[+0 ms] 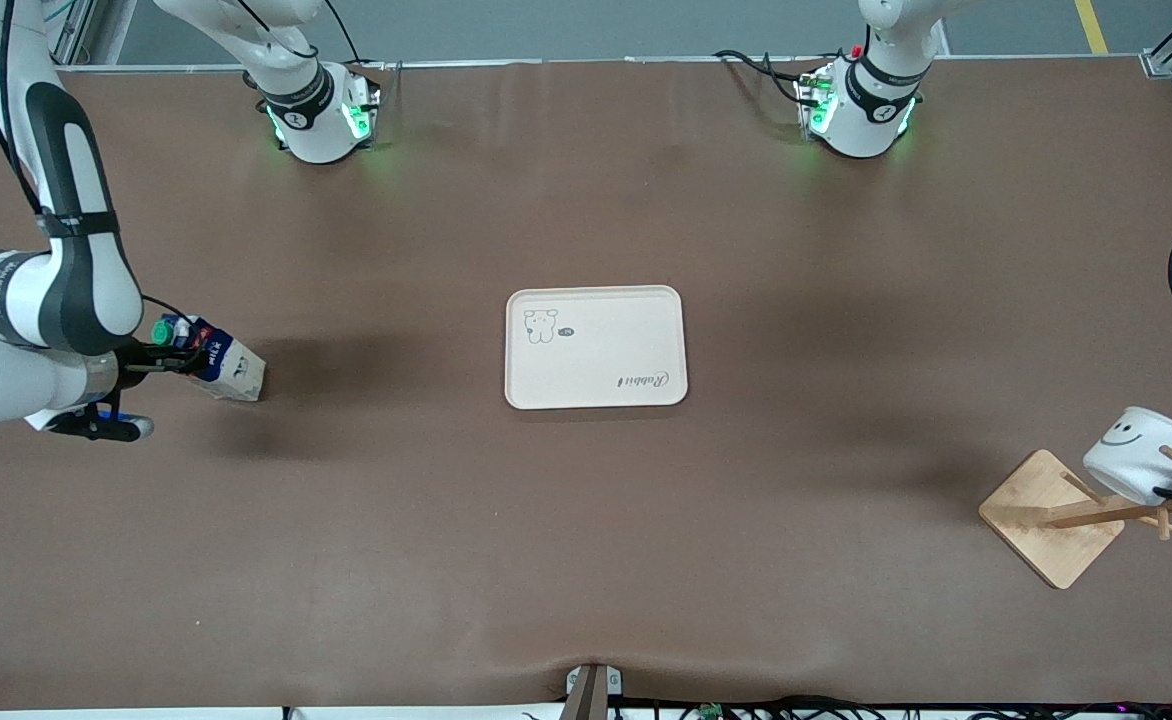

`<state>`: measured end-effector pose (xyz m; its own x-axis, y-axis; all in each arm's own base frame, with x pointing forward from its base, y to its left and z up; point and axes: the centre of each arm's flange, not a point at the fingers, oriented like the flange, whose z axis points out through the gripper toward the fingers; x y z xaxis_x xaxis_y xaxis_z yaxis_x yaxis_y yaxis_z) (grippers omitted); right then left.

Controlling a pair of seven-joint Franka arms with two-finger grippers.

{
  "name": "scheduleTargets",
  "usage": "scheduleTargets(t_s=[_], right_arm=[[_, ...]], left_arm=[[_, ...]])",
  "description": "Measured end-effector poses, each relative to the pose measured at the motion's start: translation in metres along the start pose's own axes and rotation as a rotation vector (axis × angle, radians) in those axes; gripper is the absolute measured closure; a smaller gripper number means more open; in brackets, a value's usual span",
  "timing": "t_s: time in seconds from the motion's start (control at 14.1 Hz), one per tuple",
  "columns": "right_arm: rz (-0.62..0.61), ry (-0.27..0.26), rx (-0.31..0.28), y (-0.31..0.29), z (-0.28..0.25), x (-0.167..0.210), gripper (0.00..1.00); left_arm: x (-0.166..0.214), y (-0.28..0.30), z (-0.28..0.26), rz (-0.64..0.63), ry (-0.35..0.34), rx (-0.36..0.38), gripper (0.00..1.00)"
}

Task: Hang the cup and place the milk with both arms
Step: 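Hang the mug handle on the stand peg while the right gripper carries milk, then release the milk carton on the table and raise both grippers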

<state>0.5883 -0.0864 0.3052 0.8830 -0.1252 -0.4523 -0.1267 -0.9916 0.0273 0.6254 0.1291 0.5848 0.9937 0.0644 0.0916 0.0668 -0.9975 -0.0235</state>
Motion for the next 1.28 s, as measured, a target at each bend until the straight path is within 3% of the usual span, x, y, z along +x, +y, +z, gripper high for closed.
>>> scheduleTargets(t_s=[0.36,0.43,0.71,1.07,1.28], right_arm=[[-0.049,-0.005,0.005,0.006,0.003,-0.005,0.48],[-0.07,-0.005,0.006,0.007,0.003,-0.005,0.43],[-0.119,0.015,0.004,0.006,-0.007,-0.004,0.03],[-0.13,0.106,-0.002,0.003,-0.073,-0.008,0.0],[-0.145,0.239,-0.014,-0.006,-0.145,-0.018,0.0]], left_arm=[[-0.012,0.024,-0.04,0.033,0.041,0.015,0.0],[-0.016,0.03,-0.048,0.041,0.047,0.018,0.0],[-0.037,0.051,-0.072,0.052,0.008,0.031,0.0],[-0.047,0.055,-0.083,0.063,-0.01,0.037,0.0],[-0.057,0.084,-0.096,0.106,-0.018,0.045,0.0]])
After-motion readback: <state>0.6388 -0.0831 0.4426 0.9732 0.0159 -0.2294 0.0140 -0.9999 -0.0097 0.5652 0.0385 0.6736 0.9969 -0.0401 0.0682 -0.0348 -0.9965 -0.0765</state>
